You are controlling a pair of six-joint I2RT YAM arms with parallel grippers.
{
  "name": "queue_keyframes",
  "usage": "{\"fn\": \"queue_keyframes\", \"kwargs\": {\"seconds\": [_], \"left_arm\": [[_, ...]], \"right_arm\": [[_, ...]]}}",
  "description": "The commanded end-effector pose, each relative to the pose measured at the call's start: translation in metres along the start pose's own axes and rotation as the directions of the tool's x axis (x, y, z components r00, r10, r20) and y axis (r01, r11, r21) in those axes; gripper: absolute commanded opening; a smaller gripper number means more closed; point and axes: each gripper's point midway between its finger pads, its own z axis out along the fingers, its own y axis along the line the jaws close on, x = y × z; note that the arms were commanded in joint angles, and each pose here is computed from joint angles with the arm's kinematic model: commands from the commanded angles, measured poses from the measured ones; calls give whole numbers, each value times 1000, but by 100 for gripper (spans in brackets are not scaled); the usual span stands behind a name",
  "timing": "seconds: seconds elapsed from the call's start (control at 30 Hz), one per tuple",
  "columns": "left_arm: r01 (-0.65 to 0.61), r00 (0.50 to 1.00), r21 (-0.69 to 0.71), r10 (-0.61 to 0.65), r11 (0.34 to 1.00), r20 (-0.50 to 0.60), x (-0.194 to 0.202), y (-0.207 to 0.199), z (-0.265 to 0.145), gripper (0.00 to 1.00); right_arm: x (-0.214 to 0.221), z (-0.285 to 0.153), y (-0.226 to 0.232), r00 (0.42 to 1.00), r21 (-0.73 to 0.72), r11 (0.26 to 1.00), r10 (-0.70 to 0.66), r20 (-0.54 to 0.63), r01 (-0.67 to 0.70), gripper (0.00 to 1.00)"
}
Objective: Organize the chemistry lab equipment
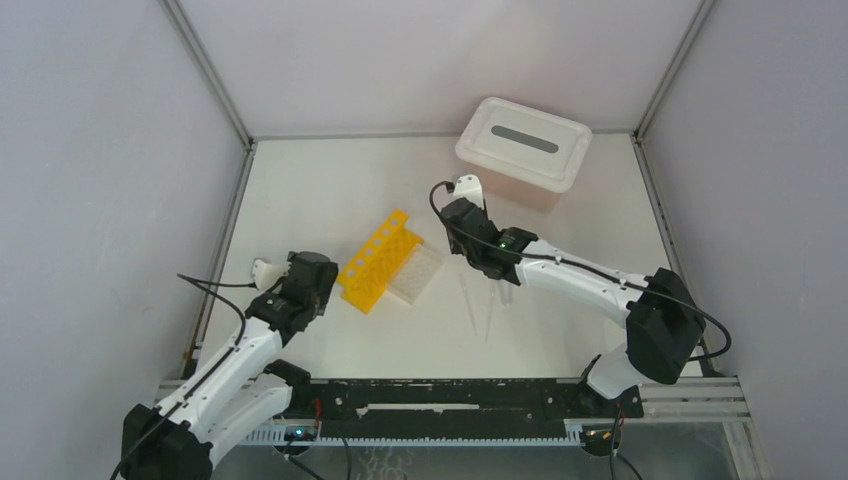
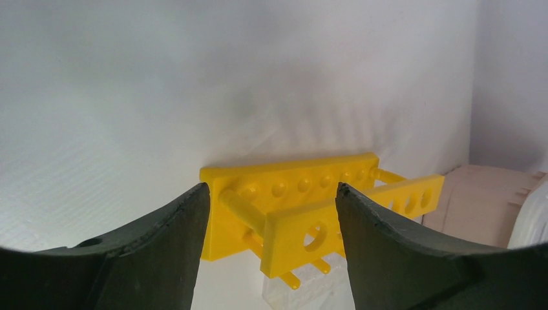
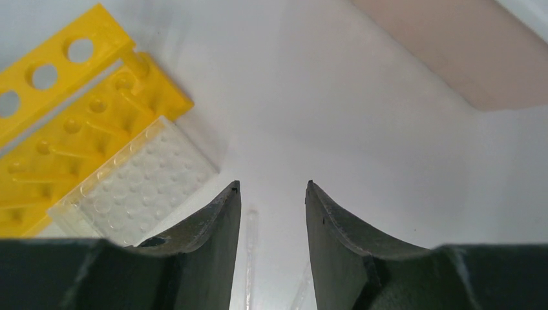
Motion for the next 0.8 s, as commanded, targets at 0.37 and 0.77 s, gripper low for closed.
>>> {"fn": "queue_keyframes", "kwargs": {"seconds": [0.37,0.77], "left_arm": [[128,985,-10,-128,992,-117,31,-12,6,76],[138,982,-6,-138,990,-131,42,-31,13,76]], "right_arm": [[28,-9,7,999,25,999,37,-22,-37,48],[38,-3,6,999,45,999,7,-48,-5,49]]}}
